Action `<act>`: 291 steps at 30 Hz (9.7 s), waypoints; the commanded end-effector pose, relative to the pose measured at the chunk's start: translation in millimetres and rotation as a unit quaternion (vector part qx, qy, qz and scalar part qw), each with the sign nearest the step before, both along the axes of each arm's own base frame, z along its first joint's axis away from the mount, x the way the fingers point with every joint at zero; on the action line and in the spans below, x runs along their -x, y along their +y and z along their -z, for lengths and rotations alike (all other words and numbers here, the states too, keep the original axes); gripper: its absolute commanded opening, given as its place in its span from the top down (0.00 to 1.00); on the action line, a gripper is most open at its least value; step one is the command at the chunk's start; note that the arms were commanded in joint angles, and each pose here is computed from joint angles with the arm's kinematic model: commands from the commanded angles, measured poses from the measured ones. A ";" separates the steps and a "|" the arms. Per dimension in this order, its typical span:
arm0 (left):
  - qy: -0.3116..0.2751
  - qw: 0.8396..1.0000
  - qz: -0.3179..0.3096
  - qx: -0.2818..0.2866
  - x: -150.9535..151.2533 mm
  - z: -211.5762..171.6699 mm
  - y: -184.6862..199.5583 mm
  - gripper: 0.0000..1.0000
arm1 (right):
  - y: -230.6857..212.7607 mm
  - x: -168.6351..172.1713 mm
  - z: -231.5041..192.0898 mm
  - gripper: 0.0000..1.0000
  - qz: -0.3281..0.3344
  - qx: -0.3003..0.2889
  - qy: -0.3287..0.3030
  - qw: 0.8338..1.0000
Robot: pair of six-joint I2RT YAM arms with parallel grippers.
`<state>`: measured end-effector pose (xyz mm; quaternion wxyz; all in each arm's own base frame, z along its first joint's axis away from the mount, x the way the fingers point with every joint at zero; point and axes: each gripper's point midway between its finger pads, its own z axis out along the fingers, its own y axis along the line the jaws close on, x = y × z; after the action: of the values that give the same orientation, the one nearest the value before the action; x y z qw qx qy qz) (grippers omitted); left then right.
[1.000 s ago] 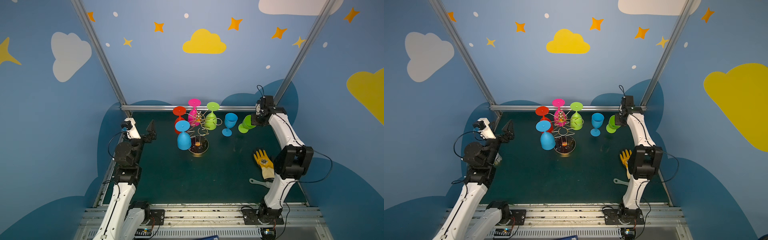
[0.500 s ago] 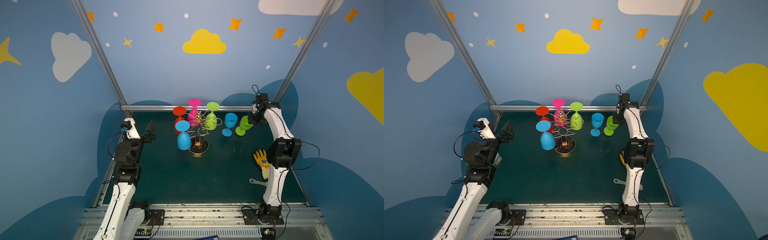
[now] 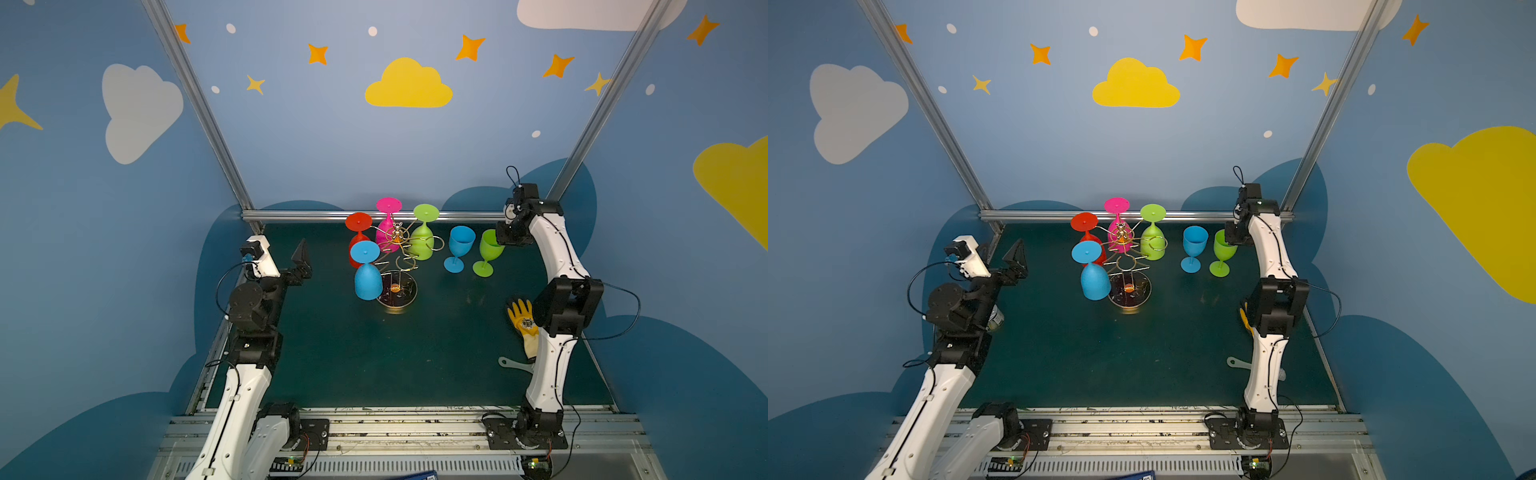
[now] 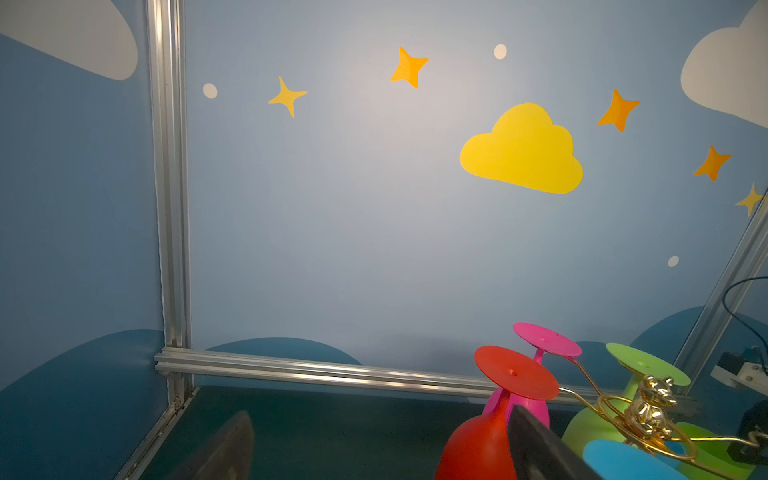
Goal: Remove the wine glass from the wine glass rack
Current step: 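Open the right gripper and lift it off the green glass, then reach the left gripper toward the blue glass hanging on the rack, then close the left gripper on the blue glass foot, then pull the blue glass up off its rack hook with the left gripper, then bring the right gripper to the blue glass stem while the left holds it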
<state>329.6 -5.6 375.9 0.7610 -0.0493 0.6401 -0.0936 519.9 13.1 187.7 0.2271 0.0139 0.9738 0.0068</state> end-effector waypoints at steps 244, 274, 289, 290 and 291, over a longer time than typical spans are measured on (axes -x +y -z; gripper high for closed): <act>0.124 0.817 0.483 0.290 40.3 -179.1 -96.0 0.96 | 175.8 235.4 -248.3 0.24 -0.364 -0.248 -0.462 0.770; 0.236 0.677 0.632 0.295 35.4 -164.2 -202.1 0.96 | 289.5 256.1 -282.0 0.14 -0.527 -0.143 -0.573 0.611; 0.251 0.659 0.644 0.298 39.2 -155.4 -218.9 0.96 | 321.8 234.5 -274.6 0.12 -0.530 -0.146 -0.571 0.609; 0.251 0.658 0.645 0.297 39.5 -155.3 -219.6 0.96 | 323.2 233.6 -273.6 0.12 -0.530 -0.146 -0.569 0.611; 0.252 0.657 0.646 0.297 39.9 -155.5 -220.1 0.96 | 325.3 232.0 -272.1 0.12 -0.531 -0.146 -0.567 0.613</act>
<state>292.4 -223.5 528.9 0.2594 0.1177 0.6223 -0.7291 288.8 335.6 442.2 0.6683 -0.4839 0.4917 0.2782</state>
